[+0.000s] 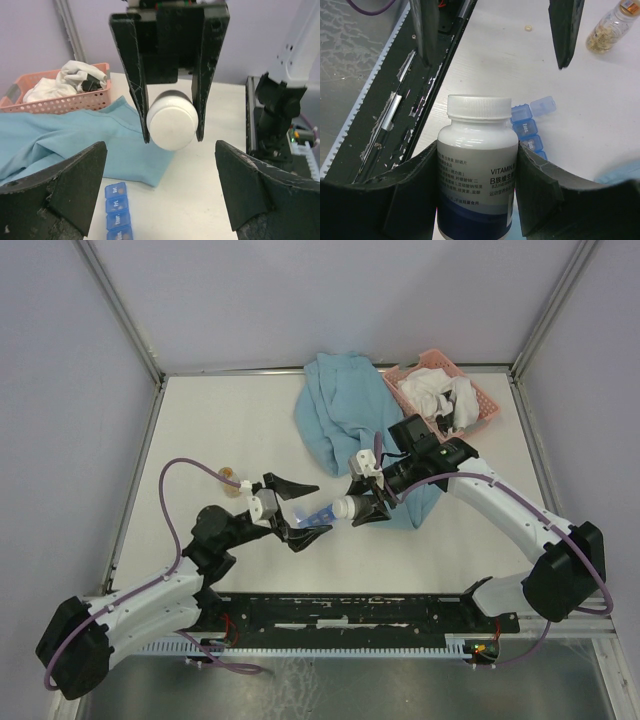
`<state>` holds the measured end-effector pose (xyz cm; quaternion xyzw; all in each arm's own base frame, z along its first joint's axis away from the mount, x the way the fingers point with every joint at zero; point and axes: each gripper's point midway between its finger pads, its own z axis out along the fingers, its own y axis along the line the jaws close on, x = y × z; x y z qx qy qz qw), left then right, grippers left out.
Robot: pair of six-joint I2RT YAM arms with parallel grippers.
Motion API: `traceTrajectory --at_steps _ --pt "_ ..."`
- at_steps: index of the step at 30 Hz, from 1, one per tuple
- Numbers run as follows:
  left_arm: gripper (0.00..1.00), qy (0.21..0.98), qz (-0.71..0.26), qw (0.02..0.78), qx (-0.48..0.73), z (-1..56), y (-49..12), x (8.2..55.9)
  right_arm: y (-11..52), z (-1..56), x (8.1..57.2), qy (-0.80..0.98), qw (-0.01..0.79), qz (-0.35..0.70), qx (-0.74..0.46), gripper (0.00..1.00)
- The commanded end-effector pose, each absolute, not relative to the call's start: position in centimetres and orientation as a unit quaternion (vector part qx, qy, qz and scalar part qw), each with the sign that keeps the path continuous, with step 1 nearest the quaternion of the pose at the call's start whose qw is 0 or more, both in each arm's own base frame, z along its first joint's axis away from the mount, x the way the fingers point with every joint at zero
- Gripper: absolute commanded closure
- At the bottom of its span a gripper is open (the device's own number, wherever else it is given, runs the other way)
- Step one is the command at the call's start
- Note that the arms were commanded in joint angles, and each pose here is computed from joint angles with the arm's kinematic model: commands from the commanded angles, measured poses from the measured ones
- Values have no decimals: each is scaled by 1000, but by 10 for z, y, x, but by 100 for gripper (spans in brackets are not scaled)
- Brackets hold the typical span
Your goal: Sort the pills into containers
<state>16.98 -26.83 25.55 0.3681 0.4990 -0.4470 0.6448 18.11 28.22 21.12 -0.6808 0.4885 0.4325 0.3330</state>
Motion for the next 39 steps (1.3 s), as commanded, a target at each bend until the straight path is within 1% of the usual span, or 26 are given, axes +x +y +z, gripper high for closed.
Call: traceTrajectory --at_steps 1,4,11,12,15,20,25,35,37,39 --pt "6 380 -390 697 467 278 -280 164 283 231 176 454 348 442 -690 96" --pt "9 367 -394 689 485 280 -287 163 283 229 177 458 345 441 -690 95" --pt "15 371 -390 684 493 277 -302 163 284 230 177 459 344 442 -690 95" --pt "17 373 -389 683 493 277 -303 164 284 230 178 459 344 442 -690 95" --pt "26 394 -385 673 493 273 -308 169 284 228 179 463 342 443 -688 95" --pt "30 410 -380 667 492 266 -309 173 285 227 180 466 341 441 -687 95" --pt "38 414 -385 664 489 267 -309 172 285 226 181 469 340 441 -685 95" --pt "40 433 -386 656 482 263 -309 175 285 226 181 471 340 441 -684 95" --pt "46 434 -388 655 482 264 -310 175 285 226 182 471 340 440 -684 95" --pt "56 438 -394 651 479 265 -311 174 285 226 182 471 341 439 -685 94"
